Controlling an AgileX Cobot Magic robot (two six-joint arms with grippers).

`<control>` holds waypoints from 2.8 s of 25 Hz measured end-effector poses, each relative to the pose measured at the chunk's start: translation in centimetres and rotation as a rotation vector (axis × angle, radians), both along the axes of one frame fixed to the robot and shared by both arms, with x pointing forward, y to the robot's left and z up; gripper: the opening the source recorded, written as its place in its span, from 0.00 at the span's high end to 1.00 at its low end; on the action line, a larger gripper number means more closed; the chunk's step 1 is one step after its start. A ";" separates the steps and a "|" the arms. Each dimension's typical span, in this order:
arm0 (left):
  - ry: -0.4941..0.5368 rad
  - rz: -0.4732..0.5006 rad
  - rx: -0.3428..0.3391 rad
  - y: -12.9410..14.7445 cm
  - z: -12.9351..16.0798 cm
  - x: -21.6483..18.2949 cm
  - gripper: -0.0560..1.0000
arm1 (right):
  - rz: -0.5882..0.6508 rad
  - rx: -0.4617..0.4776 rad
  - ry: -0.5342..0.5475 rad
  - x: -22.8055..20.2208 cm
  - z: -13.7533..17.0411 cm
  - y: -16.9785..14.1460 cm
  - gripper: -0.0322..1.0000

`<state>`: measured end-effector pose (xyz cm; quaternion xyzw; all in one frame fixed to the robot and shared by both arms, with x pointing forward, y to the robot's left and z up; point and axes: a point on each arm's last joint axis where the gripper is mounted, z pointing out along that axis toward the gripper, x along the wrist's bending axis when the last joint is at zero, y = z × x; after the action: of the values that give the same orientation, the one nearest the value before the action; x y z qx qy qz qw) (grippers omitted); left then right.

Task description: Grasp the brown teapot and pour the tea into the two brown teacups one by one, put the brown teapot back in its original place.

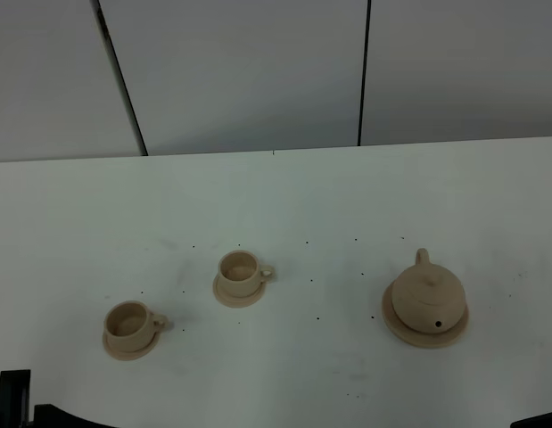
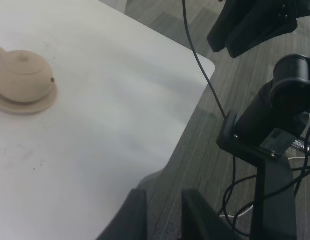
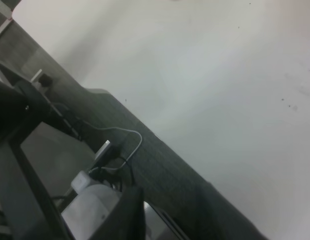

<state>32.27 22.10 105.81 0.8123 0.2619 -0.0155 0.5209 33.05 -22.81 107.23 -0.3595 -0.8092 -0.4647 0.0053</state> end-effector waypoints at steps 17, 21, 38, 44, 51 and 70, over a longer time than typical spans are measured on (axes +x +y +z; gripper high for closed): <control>0.043 0.192 0.095 1.0 -0.8 1.1 0.72 | -0.037 -0.001 -0.028 0.4 0.1 -0.1 0.73; 0.036 0.264 0.153 1.6 -0.8 0.3 0.72 | -0.050 0.000 -0.037 0.5 0.1 -0.2 0.73; 0.037 0.896 0.338 6.6 -0.4 -6.7 0.72 | -0.073 0.055 -0.042 0.7 0.5 0.0 0.73; 0.034 1.040 0.477 8.4 -0.9 -7.6 0.72 | -0.076 0.056 -0.044 0.7 0.5 0.0 0.73; 0.024 1.055 0.474 8.5 -0.9 -7.8 0.72 | -0.080 0.065 -0.045 0.8 0.6 0.0 0.73; 0.068 1.173 0.456 9.1 -0.9 -7.9 0.73 | -0.115 0.081 -0.059 1.1 0.8 0.0 0.73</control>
<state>24.34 31.25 104.92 0.6232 0.6769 0.3032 0.2480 34.13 -22.83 108.00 -0.3910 -0.7676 -0.5069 -0.0308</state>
